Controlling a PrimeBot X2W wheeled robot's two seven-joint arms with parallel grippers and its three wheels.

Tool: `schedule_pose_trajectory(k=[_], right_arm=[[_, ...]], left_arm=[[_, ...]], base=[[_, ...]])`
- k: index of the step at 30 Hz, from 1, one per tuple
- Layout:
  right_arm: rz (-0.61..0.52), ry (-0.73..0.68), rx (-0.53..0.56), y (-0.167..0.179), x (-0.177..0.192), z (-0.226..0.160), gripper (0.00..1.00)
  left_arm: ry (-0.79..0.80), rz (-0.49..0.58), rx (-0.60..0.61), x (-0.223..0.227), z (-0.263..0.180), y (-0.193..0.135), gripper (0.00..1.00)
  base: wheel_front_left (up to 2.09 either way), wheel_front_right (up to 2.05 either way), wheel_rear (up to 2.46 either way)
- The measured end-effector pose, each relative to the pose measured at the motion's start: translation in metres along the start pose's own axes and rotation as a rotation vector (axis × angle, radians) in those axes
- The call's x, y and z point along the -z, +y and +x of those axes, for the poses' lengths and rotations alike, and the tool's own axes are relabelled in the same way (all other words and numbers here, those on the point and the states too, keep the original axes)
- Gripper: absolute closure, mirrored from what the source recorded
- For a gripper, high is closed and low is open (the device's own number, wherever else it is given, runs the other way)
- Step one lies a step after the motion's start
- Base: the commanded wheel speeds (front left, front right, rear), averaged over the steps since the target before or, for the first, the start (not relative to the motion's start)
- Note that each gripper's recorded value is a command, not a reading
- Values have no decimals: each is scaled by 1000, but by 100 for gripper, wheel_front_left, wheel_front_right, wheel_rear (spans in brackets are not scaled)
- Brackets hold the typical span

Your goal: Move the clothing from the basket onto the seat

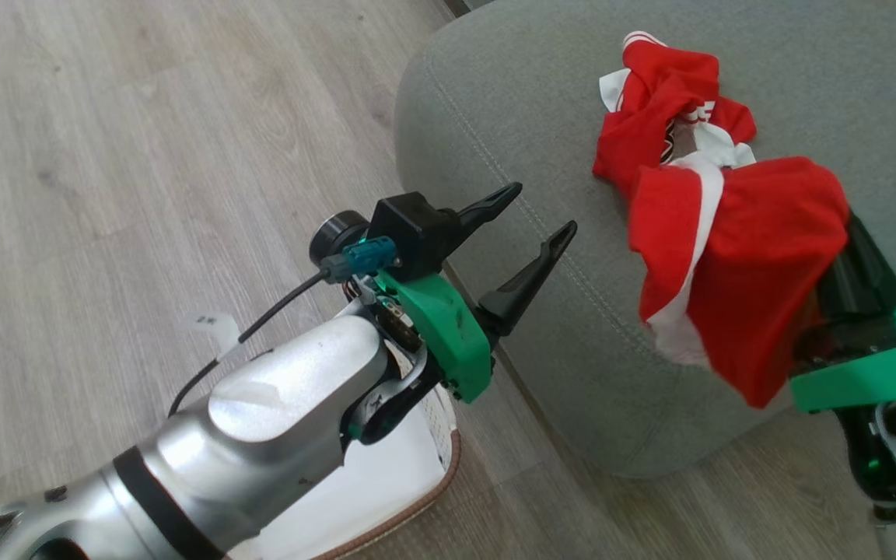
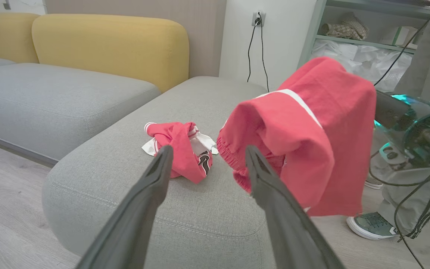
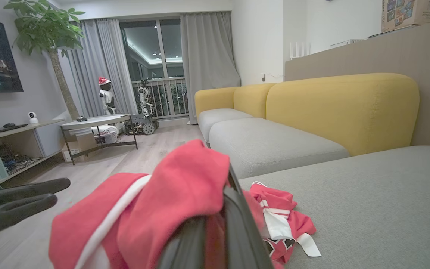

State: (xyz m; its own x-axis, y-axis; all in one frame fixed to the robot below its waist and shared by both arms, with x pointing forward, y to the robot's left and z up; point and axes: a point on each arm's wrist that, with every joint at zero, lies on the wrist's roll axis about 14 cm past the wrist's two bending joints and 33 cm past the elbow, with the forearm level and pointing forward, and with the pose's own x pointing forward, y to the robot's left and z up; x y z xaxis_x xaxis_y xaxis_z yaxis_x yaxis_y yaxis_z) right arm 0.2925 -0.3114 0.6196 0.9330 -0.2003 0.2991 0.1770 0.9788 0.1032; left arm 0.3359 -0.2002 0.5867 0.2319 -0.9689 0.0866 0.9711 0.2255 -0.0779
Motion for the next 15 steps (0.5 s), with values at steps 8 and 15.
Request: schedule_pose_trajectory(k=[8,15], right_arm=[[-19,-1,12,-5,-2,7,100],[-59,-58,7,-10,-20,33,100]], left_arm=[[-4,-24,-1,7,1,5,0],[1,-49,-12,17,-1,15,0]], base=[[0,0,0],[0,0,0]])
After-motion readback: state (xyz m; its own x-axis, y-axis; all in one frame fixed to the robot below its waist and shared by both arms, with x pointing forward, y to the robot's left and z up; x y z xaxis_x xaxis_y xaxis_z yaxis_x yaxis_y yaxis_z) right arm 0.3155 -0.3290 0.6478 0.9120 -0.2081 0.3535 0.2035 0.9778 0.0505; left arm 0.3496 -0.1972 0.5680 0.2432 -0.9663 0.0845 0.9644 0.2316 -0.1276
